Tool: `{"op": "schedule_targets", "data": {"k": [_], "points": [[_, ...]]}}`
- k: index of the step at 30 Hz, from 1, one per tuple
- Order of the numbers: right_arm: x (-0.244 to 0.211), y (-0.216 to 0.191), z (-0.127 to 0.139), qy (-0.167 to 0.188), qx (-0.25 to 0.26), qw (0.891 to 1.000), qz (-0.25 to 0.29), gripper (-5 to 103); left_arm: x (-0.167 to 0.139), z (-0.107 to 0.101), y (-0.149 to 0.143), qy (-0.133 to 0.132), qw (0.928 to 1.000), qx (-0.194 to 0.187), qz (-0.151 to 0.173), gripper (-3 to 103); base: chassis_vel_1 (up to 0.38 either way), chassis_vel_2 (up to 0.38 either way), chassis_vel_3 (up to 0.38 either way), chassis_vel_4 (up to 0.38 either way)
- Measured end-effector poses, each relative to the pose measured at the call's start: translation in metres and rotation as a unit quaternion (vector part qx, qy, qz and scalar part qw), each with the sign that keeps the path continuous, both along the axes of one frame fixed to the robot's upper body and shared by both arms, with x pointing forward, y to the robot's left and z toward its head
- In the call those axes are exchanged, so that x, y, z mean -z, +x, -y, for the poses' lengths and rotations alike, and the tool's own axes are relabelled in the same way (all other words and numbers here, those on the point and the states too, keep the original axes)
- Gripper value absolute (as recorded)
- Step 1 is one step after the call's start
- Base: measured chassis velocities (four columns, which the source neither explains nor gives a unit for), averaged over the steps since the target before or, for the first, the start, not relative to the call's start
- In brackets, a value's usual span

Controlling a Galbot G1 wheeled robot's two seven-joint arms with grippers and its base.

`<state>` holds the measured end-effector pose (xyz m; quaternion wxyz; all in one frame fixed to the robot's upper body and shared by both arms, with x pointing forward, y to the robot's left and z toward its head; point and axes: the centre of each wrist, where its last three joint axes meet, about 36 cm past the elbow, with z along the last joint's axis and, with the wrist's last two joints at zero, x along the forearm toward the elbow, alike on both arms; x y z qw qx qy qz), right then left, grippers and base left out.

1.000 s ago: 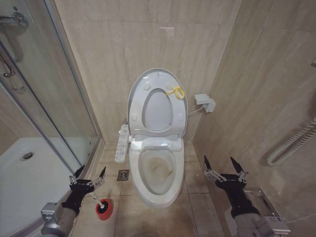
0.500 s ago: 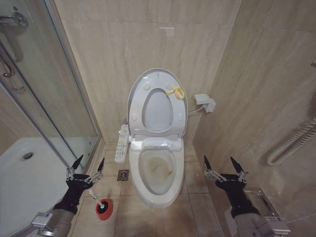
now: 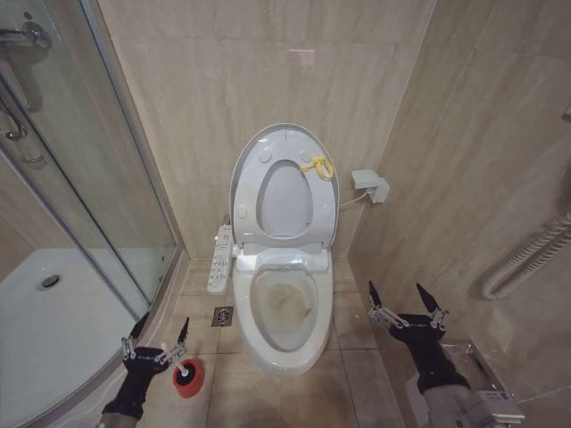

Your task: Open the toilet lid, clean the toilet bowl with a toilet brush, close the toilet lid, and flush.

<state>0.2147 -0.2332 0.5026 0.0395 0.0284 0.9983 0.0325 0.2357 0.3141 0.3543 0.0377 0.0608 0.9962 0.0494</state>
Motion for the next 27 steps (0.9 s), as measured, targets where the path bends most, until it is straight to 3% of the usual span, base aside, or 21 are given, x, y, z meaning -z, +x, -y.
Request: {"op": "schedule_targets", "data": {"k": [9, 17, 23, 27], "points": [[0.0, 0.0, 0.0, 0.0, 0.0, 1.0, 0.0, 100, 0.094, -0.025, -0.035, 0.013, 0.9979, -0.028, -0.057, 100, 0.0, 0.0, 0.0, 0.0], [0.0, 0.0, 0.0, 0.0, 0.0, 1.0, 0.0, 100, 0.138, -0.035, -0.05, 0.008, 0.9949, -0.06, -0.081, 99, 0.0, 0.0, 0.0, 0.0], [0.0, 0.0, 0.0, 0.0, 0.0, 1.0, 0.0, 100, 0.16, -0.048, -0.043, -0.001, 0.9939, -0.073, -0.082, 98, 0.0, 0.0, 0.0, 0.0], [0.0, 0.0, 0.0, 0.0, 0.0, 1.0, 0.0, 100, 0.177, -0.066, -0.025, -0.002, 0.9954, -0.057, -0.077, 98, 0.0, 0.0, 0.0, 0.0]]}}
